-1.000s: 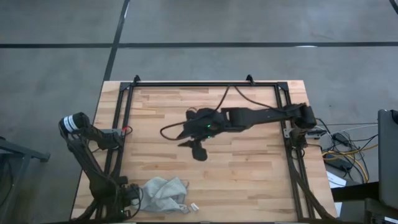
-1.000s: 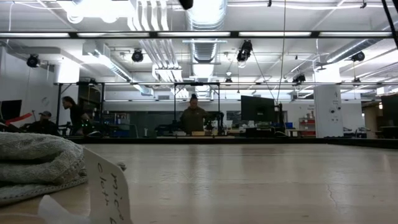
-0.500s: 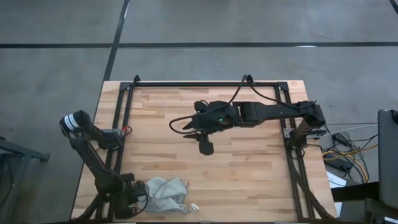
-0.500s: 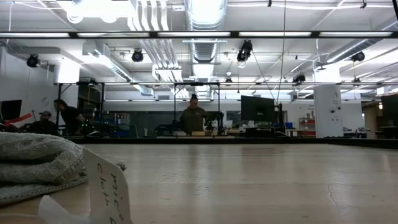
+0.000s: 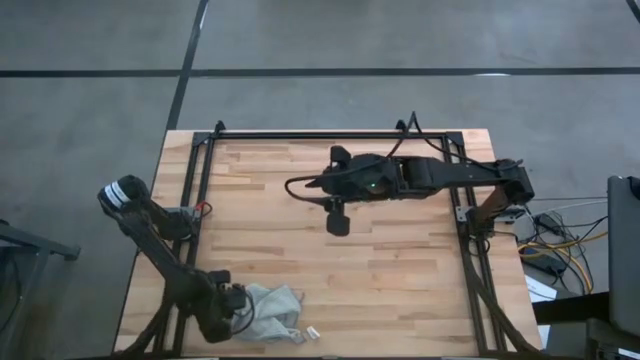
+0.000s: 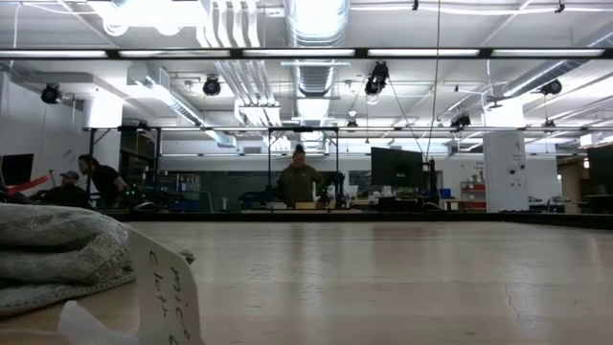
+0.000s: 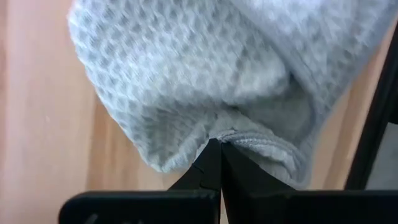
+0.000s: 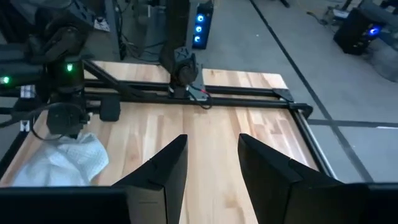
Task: Fold microfiber towels
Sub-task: Prepare the microfiber cloth on the table
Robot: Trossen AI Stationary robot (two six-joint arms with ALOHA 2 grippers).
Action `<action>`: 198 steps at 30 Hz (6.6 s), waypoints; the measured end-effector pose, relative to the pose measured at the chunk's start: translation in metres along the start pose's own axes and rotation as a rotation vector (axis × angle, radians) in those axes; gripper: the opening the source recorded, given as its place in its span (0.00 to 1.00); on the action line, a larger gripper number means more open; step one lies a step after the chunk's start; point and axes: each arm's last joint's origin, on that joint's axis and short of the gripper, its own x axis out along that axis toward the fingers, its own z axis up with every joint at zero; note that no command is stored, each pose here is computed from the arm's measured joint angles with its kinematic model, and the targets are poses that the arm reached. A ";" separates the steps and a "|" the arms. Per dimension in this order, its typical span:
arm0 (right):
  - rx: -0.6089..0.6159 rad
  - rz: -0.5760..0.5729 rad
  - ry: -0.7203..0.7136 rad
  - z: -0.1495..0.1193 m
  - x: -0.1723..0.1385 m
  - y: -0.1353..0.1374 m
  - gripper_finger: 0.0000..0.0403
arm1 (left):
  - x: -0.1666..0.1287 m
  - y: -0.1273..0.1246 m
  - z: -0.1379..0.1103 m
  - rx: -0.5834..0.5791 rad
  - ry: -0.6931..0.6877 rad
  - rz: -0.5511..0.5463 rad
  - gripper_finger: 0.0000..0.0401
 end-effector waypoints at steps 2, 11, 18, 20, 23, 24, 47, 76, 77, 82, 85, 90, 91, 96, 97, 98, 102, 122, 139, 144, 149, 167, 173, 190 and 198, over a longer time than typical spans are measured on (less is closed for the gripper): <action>0.001 -0.001 -0.003 0.001 -0.005 -0.001 0.33 | 0.000 0.002 0.005 0.020 -0.005 0.003 0.00; -0.002 -0.002 0.001 0.002 -0.011 -0.002 0.33 | 0.007 0.007 0.014 0.115 0.052 -0.096 0.00; -0.038 -0.056 0.046 -0.002 -0.013 -0.003 0.32 | 0.021 0.017 0.030 0.071 -0.028 -0.236 0.00; -0.050 -0.075 0.055 -0.002 -0.016 -0.004 0.32 | 0.023 0.023 0.035 0.046 -0.040 -0.233 0.00; -0.055 -0.075 0.047 0.000 -0.022 -0.005 0.32 | 0.024 0.031 0.044 0.034 -0.053 -0.219 0.00; -0.054 -0.075 0.044 0.000 -0.024 -0.006 0.32 | 0.024 0.033 0.047 0.037 -0.061 -0.215 0.00; 0.034 -0.079 0.148 -0.008 -0.047 -0.010 0.32 | 0.014 0.100 0.125 0.032 -0.316 -0.120 0.00; 0.284 -0.003 0.420 -0.075 -0.017 0.024 0.27 | 0.005 0.154 0.153 0.038 -0.375 -0.034 0.00; 0.289 0.001 0.421 -0.075 -0.018 0.027 0.27 | 0.004 0.155 0.154 0.039 -0.377 -0.030 0.00; 0.331 0.014 0.442 -0.081 -0.020 0.040 0.27 | 0.003 0.161 0.156 0.028 -0.383 -0.022 0.00; 0.362 0.023 0.449 -0.084 -0.022 0.051 0.26 | 0.003 0.162 0.156 0.024 -0.384 -0.020 0.00; 0.408 0.060 0.413 -0.090 -0.020 0.070 0.25 | 0.003 0.162 0.157 0.052 -0.385 -0.014 0.00; 0.419 0.070 0.399 -0.092 -0.019 0.074 0.25 | 0.002 0.161 0.157 0.052 -0.388 -0.015 0.00; 0.490 0.099 0.359 -0.106 -0.010 0.086 0.23 | -0.003 0.159 0.163 0.064 -0.408 -0.021 0.00; 0.508 0.099 0.359 -0.110 -0.008 0.088 0.23 | -0.003 0.158 0.164 0.075 -0.412 -0.020 0.00; 0.525 0.096 0.368 -0.115 -0.007 0.089 0.23 | -0.004 0.158 0.164 0.083 -0.416 -0.019 0.00; 0.587 0.094 0.376 -0.130 -0.003 0.096 0.21 | -0.005 0.157 0.165 0.087 -0.418 -0.020 0.00; 0.784 0.169 0.317 -0.179 0.008 0.118 0.19 | -0.003 0.159 0.160 0.103 -0.363 -0.001 0.00; 0.804 0.142 0.361 -0.216 0.010 0.116 0.19 | -0.003 0.159 0.160 0.121 -0.363 0.002 0.00; 0.776 0.147 0.357 -0.216 0.010 0.116 0.18 | -0.003 0.159 0.160 0.122 -0.363 0.002 0.00; 0.751 0.148 0.357 -0.218 0.012 0.117 0.19 | -0.003 0.159 0.160 0.121 -0.363 0.002 0.00; 0.762 0.148 0.396 -0.242 0.041 0.130 0.18 | -0.002 0.160 0.158 0.115 -0.344 0.007 0.00; 0.777 0.148 0.421 -0.250 0.047 0.132 0.16 | -0.002 0.160 0.158 0.116 -0.344 0.007 0.00; 0.774 0.202 0.446 -0.270 0.069 0.143 0.16 | -0.002 0.160 0.158 0.117 -0.344 0.008 0.00; 0.764 0.225 0.438 -0.268 0.073 0.146 0.16 | -0.002 0.160 0.158 0.115 -0.343 0.007 0.00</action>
